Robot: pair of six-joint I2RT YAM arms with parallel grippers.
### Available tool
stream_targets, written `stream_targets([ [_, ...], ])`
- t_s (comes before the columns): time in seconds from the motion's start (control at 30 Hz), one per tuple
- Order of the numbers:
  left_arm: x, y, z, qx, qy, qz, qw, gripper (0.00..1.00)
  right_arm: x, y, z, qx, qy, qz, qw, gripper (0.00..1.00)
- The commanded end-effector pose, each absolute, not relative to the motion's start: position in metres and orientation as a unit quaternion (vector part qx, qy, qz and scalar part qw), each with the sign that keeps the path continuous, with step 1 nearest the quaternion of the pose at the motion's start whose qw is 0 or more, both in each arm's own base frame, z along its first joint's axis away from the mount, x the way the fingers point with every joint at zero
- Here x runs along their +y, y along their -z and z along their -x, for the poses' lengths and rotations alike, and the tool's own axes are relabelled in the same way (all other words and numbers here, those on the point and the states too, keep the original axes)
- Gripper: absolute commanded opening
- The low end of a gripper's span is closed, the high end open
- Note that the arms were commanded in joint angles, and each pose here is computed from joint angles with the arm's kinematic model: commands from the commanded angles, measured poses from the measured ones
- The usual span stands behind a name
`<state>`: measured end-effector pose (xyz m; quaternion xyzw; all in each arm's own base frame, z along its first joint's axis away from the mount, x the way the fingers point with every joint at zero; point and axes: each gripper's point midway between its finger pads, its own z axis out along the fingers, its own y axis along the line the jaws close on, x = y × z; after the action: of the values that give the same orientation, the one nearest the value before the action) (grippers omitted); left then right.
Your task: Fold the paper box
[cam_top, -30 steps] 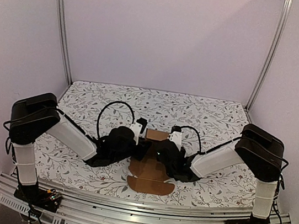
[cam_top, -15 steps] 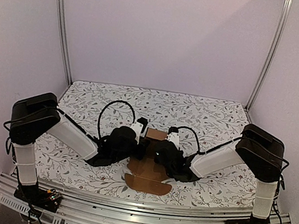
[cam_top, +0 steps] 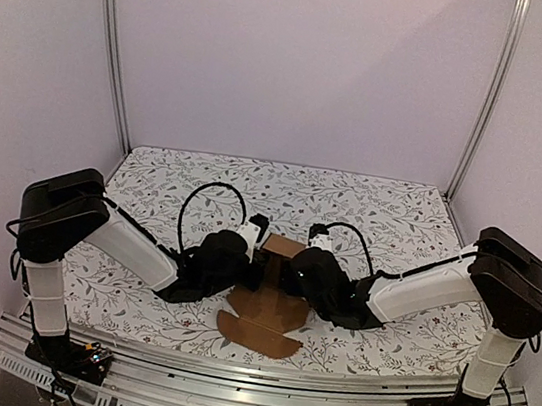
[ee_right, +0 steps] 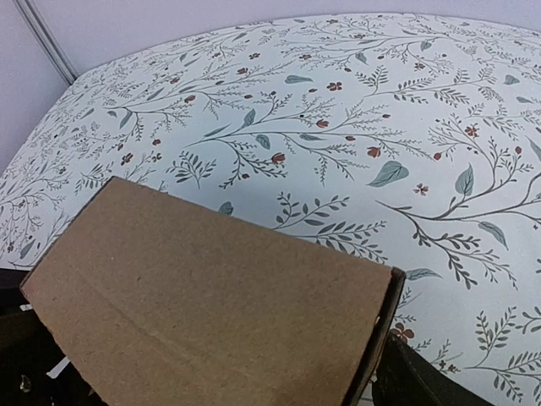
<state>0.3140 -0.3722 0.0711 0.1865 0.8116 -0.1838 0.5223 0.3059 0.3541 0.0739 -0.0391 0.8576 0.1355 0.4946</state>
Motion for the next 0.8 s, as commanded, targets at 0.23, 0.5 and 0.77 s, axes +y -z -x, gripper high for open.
stream_targets([
  [0.23,-0.377,-0.069,-0.310,0.803,0.183,-0.220,0.523,0.00,0.326,-0.103,-0.270,0.862,-0.123,0.156,0.466,0.87],
  [0.5,-0.386,-0.071,-0.307,0.788,0.194,-0.257,0.525,0.00,0.322,-0.163,-0.262,0.831,-0.154,0.231,0.481,0.86],
  [0.77,-0.400,-0.068,-0.301,0.756,0.213,-0.304,0.539,0.00,0.346,-0.194,-0.280,0.815,-0.220,0.269,0.464,0.57],
])
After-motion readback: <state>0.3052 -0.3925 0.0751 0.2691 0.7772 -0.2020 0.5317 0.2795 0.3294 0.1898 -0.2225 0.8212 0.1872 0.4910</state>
